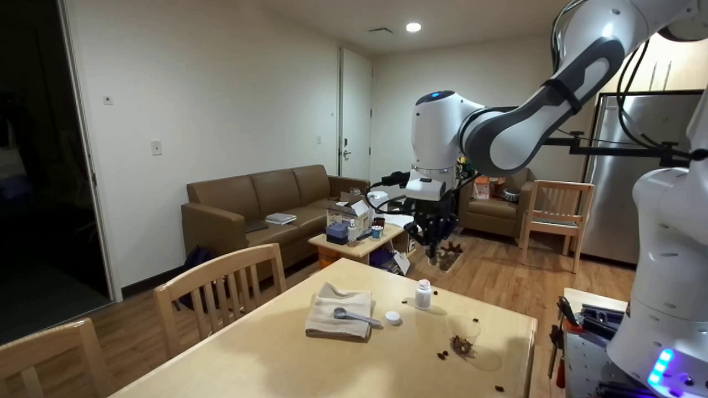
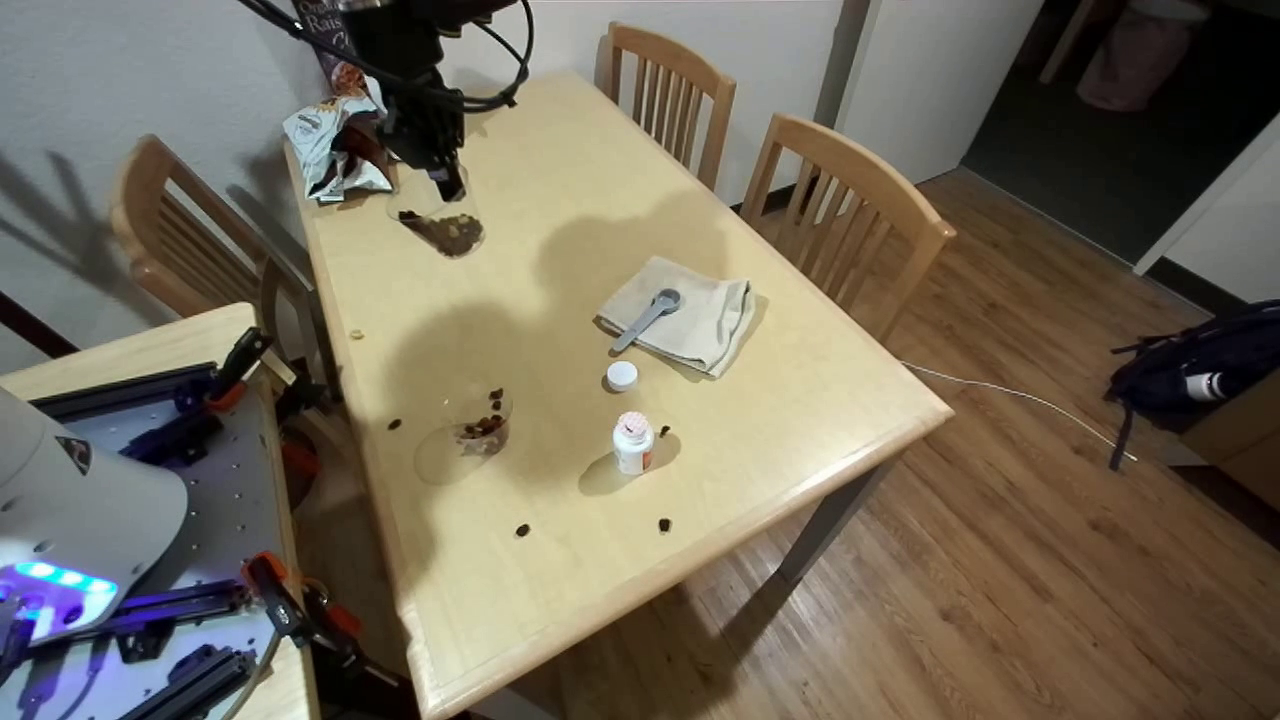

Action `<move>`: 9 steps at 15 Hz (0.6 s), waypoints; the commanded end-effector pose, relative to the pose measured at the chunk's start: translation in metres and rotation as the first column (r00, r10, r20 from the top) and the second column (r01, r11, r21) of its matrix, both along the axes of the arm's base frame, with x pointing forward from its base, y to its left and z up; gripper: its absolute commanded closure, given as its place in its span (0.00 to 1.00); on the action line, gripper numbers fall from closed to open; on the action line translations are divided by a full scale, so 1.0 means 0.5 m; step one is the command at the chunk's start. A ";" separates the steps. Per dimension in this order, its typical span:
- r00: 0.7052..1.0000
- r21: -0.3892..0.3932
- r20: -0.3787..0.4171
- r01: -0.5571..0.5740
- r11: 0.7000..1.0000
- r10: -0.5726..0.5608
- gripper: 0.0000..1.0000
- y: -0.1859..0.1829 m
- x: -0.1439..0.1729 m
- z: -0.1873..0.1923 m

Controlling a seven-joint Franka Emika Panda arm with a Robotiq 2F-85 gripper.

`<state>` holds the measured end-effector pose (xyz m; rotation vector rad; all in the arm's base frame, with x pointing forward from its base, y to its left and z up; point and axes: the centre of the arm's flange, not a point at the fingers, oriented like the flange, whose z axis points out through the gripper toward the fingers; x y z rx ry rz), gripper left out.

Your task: Pour some contents out of the left cup into the right cup

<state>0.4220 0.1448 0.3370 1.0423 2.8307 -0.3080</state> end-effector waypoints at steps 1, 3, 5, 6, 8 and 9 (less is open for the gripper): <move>0.999 -0.008 -0.041 -0.025 1.000 0.025 0.96 0.025 0.026 -0.040; 0.997 -0.012 -0.072 -0.041 0.999 0.040 0.97 0.037 0.038 -0.073; 0.994 -0.022 -0.091 -0.061 0.998 0.059 0.96 0.043 0.052 -0.118; 0.992 -0.024 -0.104 -0.071 0.997 0.068 0.96 0.046 0.059 -0.135; 0.988 -0.031 -0.130 -0.082 0.996 0.077 0.97 0.047 0.073 -0.183; 0.986 -0.032 -0.143 -0.091 0.995 0.085 0.97 0.048 0.086 -0.198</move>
